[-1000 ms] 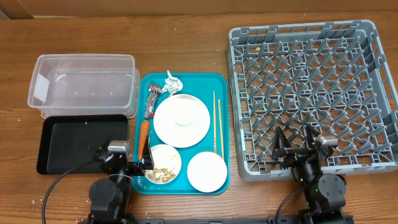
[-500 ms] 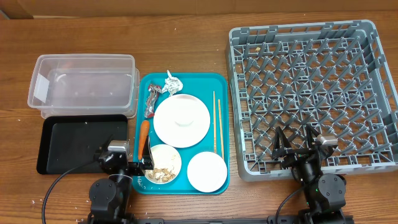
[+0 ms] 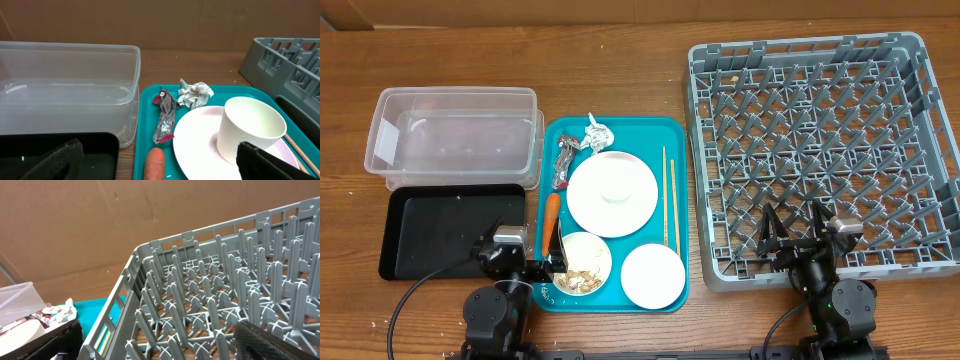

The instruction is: Sort waste into correct bins and load items into the dishwasher

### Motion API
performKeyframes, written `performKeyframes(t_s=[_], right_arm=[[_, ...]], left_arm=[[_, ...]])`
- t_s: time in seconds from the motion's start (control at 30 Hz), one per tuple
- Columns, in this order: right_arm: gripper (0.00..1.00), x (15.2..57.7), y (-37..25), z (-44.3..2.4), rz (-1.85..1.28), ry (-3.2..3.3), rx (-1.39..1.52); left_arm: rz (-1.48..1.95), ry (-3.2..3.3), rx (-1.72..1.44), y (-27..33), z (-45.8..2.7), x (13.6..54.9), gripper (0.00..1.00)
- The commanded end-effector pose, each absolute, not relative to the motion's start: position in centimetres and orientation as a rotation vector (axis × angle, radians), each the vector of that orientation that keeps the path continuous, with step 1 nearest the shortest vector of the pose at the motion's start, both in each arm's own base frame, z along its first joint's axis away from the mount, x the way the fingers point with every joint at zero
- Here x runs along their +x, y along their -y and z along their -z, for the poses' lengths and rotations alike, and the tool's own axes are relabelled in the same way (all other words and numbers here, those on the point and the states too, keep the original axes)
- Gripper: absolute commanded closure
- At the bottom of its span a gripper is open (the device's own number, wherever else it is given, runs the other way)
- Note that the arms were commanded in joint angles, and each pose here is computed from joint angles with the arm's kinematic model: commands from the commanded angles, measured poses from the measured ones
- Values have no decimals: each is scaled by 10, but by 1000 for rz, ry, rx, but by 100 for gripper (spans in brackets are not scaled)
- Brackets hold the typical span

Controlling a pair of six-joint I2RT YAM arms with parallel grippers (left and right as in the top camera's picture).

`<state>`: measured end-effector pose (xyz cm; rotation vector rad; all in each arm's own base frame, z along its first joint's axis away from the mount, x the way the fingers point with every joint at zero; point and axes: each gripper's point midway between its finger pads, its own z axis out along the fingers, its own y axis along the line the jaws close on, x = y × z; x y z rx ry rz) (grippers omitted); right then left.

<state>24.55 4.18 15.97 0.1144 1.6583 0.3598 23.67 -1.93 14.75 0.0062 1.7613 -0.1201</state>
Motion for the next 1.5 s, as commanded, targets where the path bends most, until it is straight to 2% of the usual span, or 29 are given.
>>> performKeyframes(t_s=[0.0, 0.8, 1.1, 1.3, 1.47], right_arm=[[0, 246, -41, -157, -361, -1657, 119], [0, 246, -41, -157, -361, -1657, 119], [0, 244, -51, -158, -410, -1662, 81], [0, 243, -57, -159, -602, -1661, 231], [0, 243, -57, -160, -617, -1656, 244]], left_arm=[[133, -1769, -4, 20, -145, 237, 0], [133, -1769, -3, 20, -146, 237, 0], [191, -1675, 42, 31, -169, 239, 0], [266, -1395, 138, 48, -236, 233, 0], [299, -1359, 185, 57, -246, 228, 0]])
